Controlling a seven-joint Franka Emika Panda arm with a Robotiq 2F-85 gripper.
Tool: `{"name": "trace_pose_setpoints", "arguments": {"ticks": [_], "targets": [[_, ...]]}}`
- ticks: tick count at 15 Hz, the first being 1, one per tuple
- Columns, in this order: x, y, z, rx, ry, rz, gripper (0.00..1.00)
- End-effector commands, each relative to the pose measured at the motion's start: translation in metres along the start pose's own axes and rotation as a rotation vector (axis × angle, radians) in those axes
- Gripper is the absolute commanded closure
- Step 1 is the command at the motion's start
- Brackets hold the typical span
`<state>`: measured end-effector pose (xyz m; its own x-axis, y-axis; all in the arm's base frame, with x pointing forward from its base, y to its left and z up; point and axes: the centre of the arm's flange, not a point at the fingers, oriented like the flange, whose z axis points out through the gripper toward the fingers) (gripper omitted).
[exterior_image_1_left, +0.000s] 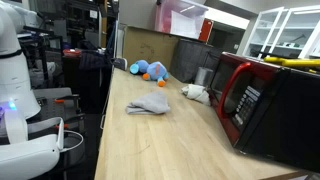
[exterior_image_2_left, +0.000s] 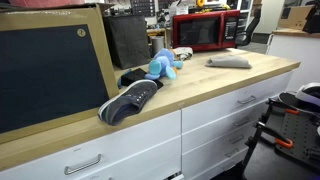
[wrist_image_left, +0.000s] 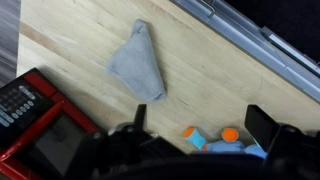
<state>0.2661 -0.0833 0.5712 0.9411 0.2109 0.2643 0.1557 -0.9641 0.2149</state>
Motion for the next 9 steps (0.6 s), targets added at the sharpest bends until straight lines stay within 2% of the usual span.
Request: {"name": "trace_pose_setpoints", "arguments": {"ticks": [1,9], "targets": [[0.0,0.0,0.0,0.0,0.0,0.0,0.0],[0.0056,-0.0038,0.0086,-0.017,-0.002,0.006,0.0]]}}
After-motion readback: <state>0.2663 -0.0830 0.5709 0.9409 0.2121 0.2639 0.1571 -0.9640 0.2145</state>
